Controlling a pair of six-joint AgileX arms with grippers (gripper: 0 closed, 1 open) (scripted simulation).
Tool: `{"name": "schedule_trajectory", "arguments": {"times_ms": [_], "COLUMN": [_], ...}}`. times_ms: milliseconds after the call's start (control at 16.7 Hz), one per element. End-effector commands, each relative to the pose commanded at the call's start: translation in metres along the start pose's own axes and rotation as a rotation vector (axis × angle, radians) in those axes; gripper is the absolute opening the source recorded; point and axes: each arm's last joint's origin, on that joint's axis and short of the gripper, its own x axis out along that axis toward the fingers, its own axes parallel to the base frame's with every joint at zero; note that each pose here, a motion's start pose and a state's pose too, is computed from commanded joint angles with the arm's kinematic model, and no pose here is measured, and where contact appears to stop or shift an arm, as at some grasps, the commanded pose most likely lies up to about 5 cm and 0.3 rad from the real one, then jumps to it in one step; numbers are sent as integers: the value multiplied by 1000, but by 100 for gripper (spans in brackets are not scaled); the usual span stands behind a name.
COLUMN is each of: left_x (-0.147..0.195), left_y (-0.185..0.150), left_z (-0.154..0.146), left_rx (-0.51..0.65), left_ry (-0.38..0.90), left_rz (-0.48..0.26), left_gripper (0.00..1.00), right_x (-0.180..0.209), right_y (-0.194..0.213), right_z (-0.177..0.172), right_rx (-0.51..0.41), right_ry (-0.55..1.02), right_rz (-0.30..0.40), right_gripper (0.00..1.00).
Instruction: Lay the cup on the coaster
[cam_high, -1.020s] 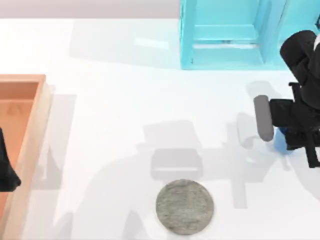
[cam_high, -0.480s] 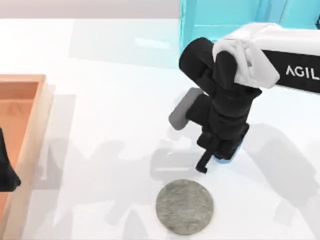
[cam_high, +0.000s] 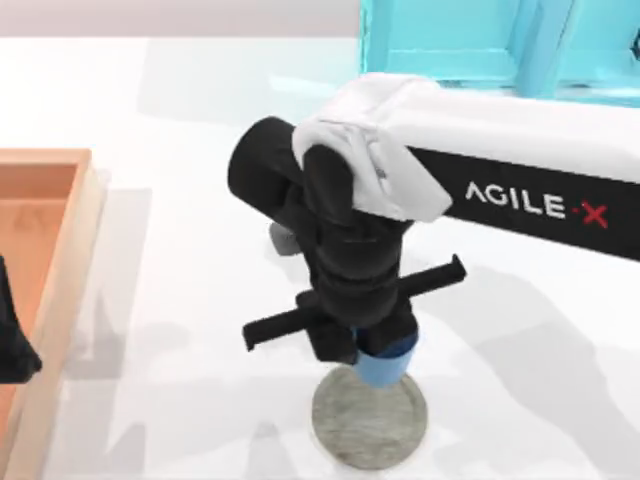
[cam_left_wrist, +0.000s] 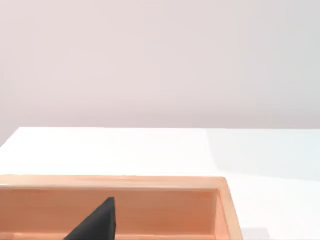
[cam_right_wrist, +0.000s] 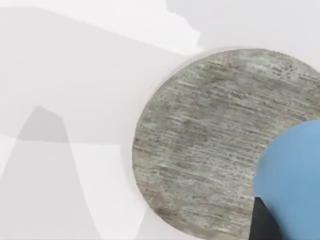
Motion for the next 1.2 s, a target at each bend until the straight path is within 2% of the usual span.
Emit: {"name": "schedule_trajectory", "arguments": {"times_ms": [240, 420, 840, 1200], "left_x": [0, 0, 0, 0], "left_y": [0, 0, 0, 0], "left_z": [0, 0, 0, 0], "left_rx": [0, 0, 0, 0], "left_ry": [0, 0, 0, 0], "left_rz": [0, 0, 0, 0], "left_gripper": [100, 100, 100, 100], "right_x": [-15, -22, -19, 28], "right_y": [13, 15, 14, 11], "right_z": [-7, -8, -7, -7], "right_rx": [233, 322, 335, 334], "right_ry": [-12, -20, -16, -18], "right_rz": [14, 24, 23, 27], "right_gripper": [0, 0, 0, 0]}}
